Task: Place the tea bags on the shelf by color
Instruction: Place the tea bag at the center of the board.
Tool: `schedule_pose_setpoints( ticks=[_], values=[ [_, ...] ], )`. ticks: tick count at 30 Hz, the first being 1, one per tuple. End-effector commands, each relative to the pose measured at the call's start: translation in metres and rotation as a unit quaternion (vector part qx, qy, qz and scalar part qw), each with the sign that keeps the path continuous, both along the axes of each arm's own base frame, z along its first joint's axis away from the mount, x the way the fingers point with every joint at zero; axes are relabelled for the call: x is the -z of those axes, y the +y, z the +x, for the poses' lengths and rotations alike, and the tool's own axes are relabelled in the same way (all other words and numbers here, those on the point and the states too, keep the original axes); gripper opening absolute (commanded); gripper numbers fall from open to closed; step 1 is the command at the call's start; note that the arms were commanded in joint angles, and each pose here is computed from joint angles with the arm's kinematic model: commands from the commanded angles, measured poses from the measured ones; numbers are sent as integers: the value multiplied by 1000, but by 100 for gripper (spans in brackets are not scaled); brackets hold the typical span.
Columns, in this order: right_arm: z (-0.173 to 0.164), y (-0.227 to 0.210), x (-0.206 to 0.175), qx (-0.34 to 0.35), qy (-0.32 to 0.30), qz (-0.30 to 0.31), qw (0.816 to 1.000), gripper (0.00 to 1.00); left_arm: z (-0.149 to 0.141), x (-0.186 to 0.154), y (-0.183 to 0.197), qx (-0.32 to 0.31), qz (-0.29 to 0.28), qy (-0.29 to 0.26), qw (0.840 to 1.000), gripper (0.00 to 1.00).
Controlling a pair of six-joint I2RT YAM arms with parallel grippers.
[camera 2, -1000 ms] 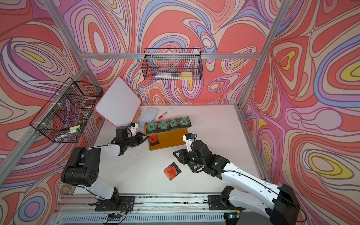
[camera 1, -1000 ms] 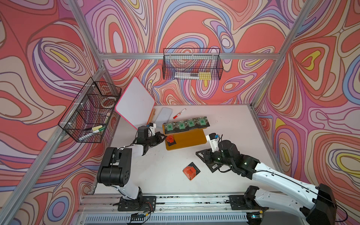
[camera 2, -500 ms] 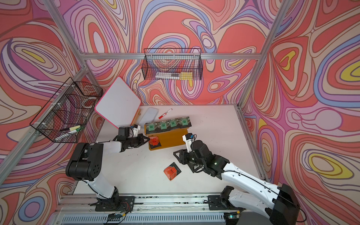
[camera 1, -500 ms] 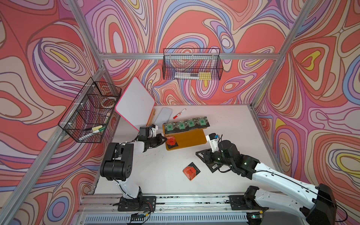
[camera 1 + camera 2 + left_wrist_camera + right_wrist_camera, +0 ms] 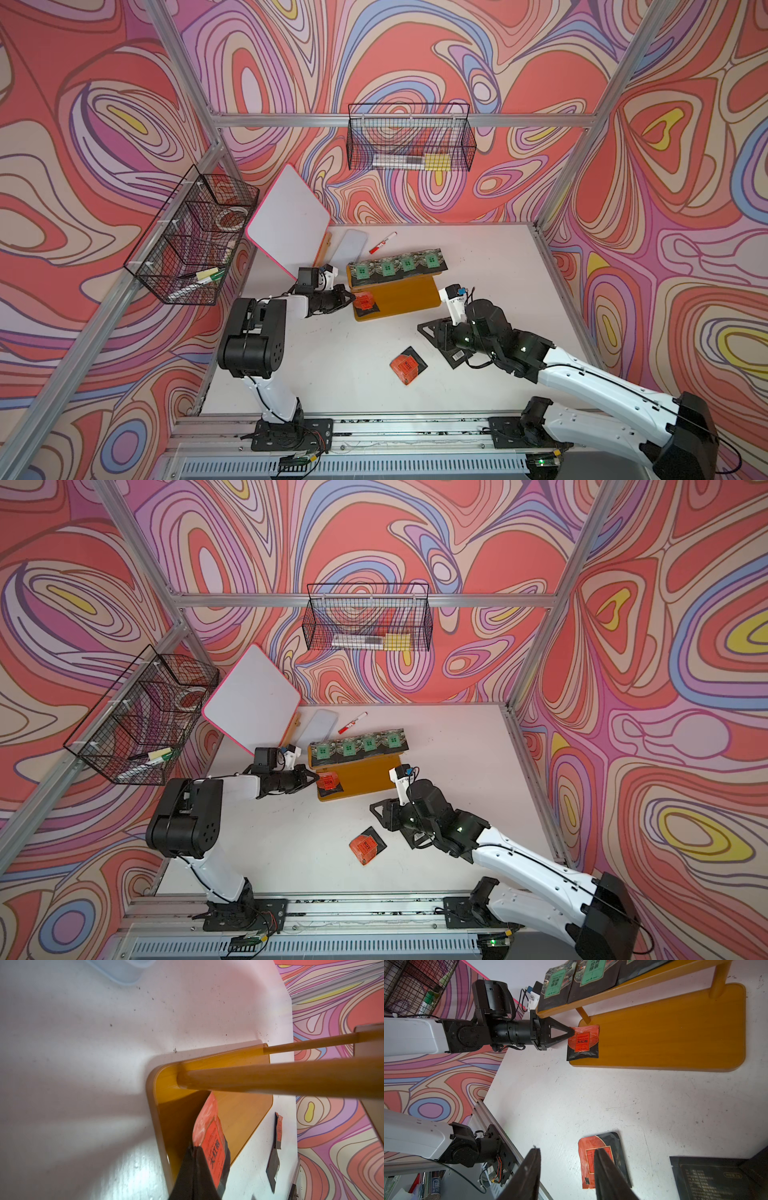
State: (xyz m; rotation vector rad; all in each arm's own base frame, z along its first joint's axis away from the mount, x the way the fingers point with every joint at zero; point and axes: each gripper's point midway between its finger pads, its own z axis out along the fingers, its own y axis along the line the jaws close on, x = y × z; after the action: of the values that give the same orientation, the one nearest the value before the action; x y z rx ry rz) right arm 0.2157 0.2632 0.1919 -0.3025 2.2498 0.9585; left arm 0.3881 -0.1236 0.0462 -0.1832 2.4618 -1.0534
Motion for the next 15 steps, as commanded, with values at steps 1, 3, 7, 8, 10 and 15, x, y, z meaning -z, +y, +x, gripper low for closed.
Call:
schedule_pose_setpoints(
  ticks=[1, 3, 7, 8, 10, 15],
  values=[
    [-2, 2, 1, -7, -2, -5, 1000, 44, -1, 5, 6, 3, 13, 9, 1000, 0],
    [-1, 3, 0, -8, -1, -5, 1000, 44, -1, 6, 7, 4, 14, 11, 1000, 0],
    [-1, 3, 1, -8, -1, -5, 1000, 43, -1, 7, 9, 1, 18, 14, 1000, 3],
    [-1, 3, 0, -8, -1, -4, 1000, 44, 0, 7, 10, -1, 18, 15, 1000, 8],
    [-2, 3, 0, -9, -1, -4, 1000, 43, -1, 7, 10, 0, 19, 15, 1000, 18],
    [-1, 4, 0, -9, 0, -3, 1000, 44, 0, 7, 14, -9, 27, 15, 999, 36]
  ],
)
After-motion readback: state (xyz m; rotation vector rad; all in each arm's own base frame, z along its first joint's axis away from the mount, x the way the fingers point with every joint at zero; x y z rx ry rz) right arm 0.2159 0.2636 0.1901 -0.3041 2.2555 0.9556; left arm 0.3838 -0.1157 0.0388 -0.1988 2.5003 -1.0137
